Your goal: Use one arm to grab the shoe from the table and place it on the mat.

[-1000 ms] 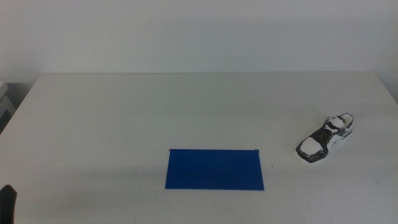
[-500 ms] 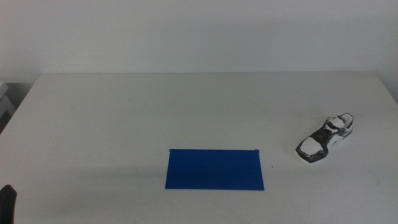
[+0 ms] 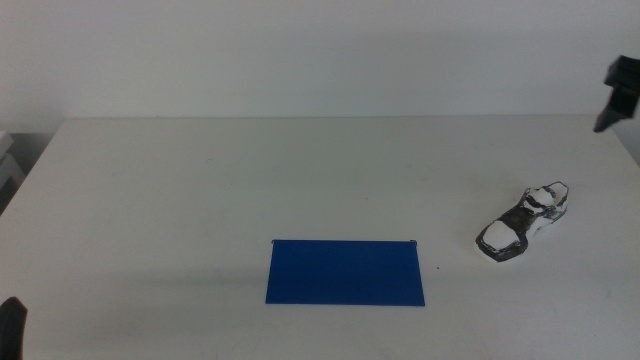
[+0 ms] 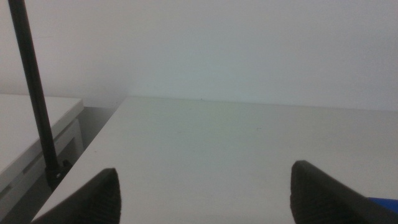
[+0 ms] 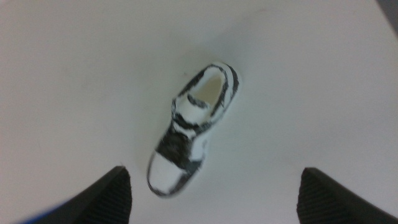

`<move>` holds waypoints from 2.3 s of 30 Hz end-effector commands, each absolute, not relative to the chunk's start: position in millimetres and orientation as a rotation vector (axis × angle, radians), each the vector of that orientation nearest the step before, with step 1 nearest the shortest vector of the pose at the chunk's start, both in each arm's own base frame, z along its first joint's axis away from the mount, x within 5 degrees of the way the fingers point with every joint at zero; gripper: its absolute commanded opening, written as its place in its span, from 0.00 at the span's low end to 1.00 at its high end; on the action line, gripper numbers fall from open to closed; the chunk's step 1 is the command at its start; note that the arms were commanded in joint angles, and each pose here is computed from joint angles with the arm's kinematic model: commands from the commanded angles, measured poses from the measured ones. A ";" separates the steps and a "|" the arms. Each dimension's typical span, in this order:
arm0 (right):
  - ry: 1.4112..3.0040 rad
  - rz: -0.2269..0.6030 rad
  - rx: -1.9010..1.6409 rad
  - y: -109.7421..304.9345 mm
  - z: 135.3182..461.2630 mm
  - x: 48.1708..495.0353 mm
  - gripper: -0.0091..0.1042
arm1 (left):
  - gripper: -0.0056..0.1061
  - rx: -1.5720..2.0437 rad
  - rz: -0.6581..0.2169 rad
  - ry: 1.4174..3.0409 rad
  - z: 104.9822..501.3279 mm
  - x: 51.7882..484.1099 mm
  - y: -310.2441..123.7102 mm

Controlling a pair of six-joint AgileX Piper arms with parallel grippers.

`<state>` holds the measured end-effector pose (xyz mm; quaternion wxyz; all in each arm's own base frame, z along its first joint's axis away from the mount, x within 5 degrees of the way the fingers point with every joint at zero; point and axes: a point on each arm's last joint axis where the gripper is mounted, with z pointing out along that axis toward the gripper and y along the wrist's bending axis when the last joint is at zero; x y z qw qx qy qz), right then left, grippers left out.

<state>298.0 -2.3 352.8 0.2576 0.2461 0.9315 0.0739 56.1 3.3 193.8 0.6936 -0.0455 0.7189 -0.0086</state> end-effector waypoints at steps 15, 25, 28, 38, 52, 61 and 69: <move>2.437 0.223 1.134 6.5 284.8 383.6 0.85 | 0.89 -0.091 -0.036 1.523 199.8 55.8 2.2; 2.486 0.223 1.158 19.9 235.0 408.3 0.85 | 0.89 -0.091 -0.036 1.523 199.8 55.8 2.2; 2.497 0.213 1.157 20.0 224.4 412.6 0.85 | 0.89 -0.091 -0.036 1.523 199.8 55.8 2.2; 2.533 0.187 1.167 19.8 206.8 416.7 0.79 | 0.89 -0.091 -0.036 1.523 199.8 55.8 2.2; 2.544 0.206 1.175 24.8 207.4 415.4 0.05 | 0.89 -0.091 -0.036 1.523 199.8 55.8 2.2; 2.580 0.078 1.325 20.8 208.0 405.1 0.05 | 0.89 -0.091 -0.036 1.523 199.8 55.8 2.2; 2.476 -0.146 1.355 56.5 257.6 388.4 0.05 | 0.89 -0.091 -0.036 1.523 199.8 55.8 2.2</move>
